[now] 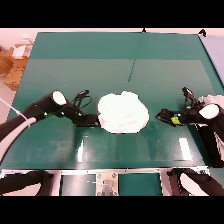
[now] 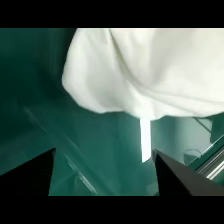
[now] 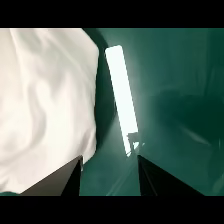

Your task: Fold the shirts.

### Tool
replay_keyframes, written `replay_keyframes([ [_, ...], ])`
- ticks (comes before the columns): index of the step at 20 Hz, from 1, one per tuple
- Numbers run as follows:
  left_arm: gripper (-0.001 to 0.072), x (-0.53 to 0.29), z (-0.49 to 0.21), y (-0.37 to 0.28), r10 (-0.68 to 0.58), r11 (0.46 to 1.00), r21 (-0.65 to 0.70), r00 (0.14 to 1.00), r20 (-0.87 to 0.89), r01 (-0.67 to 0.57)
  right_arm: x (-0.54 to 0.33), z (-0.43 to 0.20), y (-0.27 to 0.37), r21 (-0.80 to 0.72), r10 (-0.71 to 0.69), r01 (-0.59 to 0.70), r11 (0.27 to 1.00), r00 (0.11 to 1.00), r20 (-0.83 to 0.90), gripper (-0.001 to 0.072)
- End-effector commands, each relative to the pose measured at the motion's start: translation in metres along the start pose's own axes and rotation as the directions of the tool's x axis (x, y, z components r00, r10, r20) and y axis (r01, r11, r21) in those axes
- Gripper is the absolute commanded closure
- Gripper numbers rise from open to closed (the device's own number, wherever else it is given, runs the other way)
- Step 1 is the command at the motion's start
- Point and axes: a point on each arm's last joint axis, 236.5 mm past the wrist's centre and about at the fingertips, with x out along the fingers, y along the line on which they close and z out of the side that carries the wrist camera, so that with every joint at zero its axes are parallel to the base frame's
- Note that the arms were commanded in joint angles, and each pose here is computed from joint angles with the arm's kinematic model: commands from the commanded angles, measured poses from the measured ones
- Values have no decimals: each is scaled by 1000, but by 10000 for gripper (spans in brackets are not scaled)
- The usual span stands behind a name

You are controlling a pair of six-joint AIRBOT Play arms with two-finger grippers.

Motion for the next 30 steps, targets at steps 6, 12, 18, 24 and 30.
replay_keyframes([
  [6,374,50,34,-14,-4,998,-63,972,235,20,74,44,29,65,242,-236,970,965,-103,302],
  [12,681,46,19,-12,-21,999,-29,988,155,26,94,32,57,57,329,-325,944,923,-200,394],
  [18,682,-47,67,-54,-89,990,133,950,299,51,44,47,96,-21,461,-476,879,861,-214,698],
  [24,682,-331,100,-229,-392,850,523,585,710,-66,-224,89,240,-535,748,-603,592,657,89,698],
  [30,681,-509,-5,-356,-647,629,716,307,698,-302,-481,3,307,-867,835,-117,484,359,417,697],
])
